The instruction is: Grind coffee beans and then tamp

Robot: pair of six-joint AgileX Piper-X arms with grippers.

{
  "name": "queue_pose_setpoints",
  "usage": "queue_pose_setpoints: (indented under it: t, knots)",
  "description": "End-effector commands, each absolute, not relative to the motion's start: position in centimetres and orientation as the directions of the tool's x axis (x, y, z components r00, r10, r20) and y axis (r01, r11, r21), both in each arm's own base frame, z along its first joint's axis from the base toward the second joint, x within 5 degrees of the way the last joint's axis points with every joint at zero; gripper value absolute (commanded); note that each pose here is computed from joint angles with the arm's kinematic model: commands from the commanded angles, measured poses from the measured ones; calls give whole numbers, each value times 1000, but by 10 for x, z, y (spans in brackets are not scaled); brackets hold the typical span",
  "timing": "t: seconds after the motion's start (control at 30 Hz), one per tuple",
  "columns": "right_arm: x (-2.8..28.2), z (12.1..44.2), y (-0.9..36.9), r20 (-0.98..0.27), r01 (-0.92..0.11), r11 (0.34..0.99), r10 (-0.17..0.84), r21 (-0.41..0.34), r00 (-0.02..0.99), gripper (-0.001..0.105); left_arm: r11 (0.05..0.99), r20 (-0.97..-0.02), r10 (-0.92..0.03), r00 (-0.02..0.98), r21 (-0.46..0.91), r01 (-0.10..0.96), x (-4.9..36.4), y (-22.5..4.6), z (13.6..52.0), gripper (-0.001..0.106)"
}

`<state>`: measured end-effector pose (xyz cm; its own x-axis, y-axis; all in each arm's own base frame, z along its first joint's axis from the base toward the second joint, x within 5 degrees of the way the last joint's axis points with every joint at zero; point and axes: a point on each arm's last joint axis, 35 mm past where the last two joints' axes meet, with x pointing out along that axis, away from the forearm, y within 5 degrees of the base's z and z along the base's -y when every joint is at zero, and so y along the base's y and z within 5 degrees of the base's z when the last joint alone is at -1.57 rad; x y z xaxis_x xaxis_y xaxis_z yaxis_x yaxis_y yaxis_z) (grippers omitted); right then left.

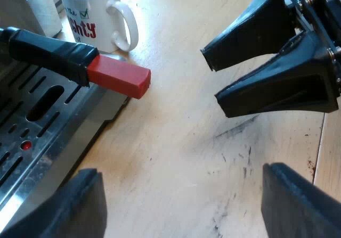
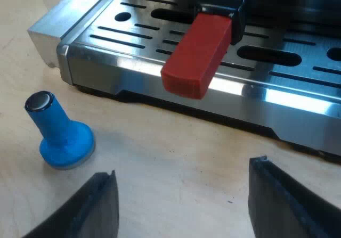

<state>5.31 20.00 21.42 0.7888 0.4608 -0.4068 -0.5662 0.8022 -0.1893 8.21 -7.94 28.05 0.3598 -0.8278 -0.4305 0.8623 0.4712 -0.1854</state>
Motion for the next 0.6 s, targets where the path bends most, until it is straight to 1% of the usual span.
queue_pose_setpoints:
  t: [0.03, 0.13, 0.23, 0.3, 0.43, 0.47, 0.5, 0.53, 0.6]
  knots:
    - [53, 214, 202, -400, -562, 805, 459, -191, 793, 55, 456, -413, -838, 356, -173, 873, 82, -80, 282, 64]
    - [55, 206, 210, -399, -551, 809, 445, -204, 802, 55, 456, -413, -838, 356, -173, 873, 82, -80, 282, 64]
    - [57, 201, 215, -366, -501, 837, 405, -220, 838, 55, 456, -413, -838, 356, -173, 873, 82, -80, 282, 64]
    - [58, 199, 220, -336, -467, 857, 384, -216, 860, 55, 456, -413, -838, 356, -173, 873, 82, -80, 282, 64]
    - [60, 195, 225, -312, -440, 873, 367, -209, 877, 54, 456, -413, -838, 356, -173, 873, 82, -80, 282, 64]
    - [60, 194, 226, -307, -434, 876, 363, -208, 880, 50, 456, -413, -838, 356, -173, 873, 82, -80, 282, 64]
    - [60, 193, 227, -304, -435, 878, 365, -203, 880, 45, 456, -413, -838, 356, -173, 873, 82, -80, 282, 64]
    - [60, 193, 228, -303, -434, 878, 366, -200, 880, 43, 456, -413, -838, 356, -173, 873, 82, -80, 282, 64]
    - [61, 192, 230, -297, -434, 881, 370, -190, 880, 30, 456, -413, -838, 356, -173, 873, 82, -80, 282, 64]
